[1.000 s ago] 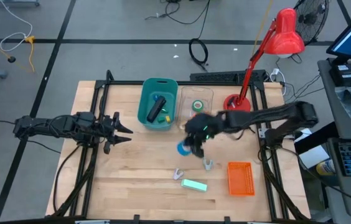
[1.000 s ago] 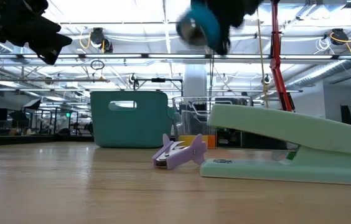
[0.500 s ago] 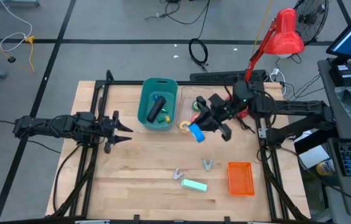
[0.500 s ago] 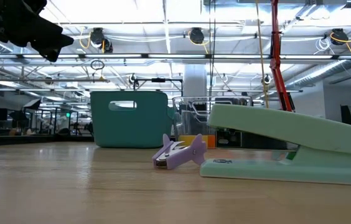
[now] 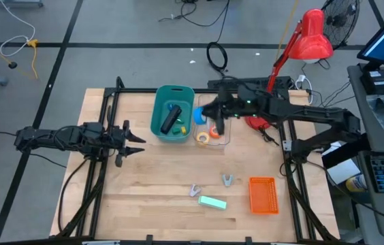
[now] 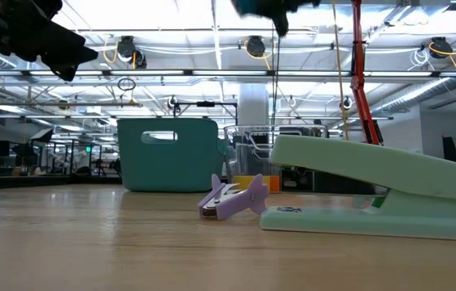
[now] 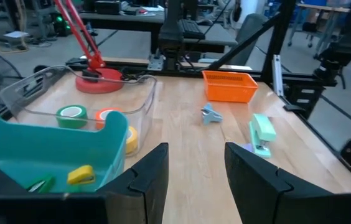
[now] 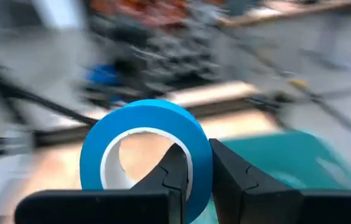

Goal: Pick and place Stapler, Stapler remover, tape
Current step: Put the blue tape into the transparent bin

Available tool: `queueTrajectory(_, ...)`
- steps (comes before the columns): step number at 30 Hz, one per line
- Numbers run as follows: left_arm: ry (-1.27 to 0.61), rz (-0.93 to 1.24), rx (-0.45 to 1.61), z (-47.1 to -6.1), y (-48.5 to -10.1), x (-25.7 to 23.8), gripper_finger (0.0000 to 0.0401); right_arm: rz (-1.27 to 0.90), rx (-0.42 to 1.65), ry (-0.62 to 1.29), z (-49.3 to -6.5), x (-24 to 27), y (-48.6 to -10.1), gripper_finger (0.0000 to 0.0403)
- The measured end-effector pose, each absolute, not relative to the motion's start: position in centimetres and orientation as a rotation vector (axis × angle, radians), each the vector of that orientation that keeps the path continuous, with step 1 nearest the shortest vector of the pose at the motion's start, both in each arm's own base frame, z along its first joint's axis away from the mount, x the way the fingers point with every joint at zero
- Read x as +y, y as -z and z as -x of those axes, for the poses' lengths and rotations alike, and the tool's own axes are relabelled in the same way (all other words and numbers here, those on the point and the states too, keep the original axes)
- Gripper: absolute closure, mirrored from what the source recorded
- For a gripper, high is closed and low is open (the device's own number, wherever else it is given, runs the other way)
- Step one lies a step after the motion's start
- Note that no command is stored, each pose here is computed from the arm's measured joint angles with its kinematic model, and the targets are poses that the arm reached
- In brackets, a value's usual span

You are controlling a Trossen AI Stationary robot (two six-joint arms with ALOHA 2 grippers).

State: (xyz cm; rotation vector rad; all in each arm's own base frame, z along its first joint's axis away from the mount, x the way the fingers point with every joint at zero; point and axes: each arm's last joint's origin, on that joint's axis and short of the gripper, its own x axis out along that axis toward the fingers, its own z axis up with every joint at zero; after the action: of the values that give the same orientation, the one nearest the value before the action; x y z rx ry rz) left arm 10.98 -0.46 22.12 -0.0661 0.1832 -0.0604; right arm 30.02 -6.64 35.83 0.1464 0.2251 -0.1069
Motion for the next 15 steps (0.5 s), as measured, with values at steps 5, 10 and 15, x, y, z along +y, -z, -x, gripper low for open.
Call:
queueTrajectory(5, -0.018, 0.086, 0.180, -11.0, -22.1, -0.2, 0.0244, -0.104, 0.372, 0.260, -31.0, -8.7, -33.1, 0.0370)
queueTrajectory(10, -0.063, 0.117, 0.176, -11.0, -22.1, -0.1, 0.0244, -0.087, 0.509, 0.305, -32.2, -10.2, -30.0, 0.0362)
queueTrajectory(15, -0.085, 0.142, 0.175, -11.0, -22.1, -0.1, 0.0245, -0.042, 0.694, 0.382, -31.8, -11.1, -27.9, 0.0368)
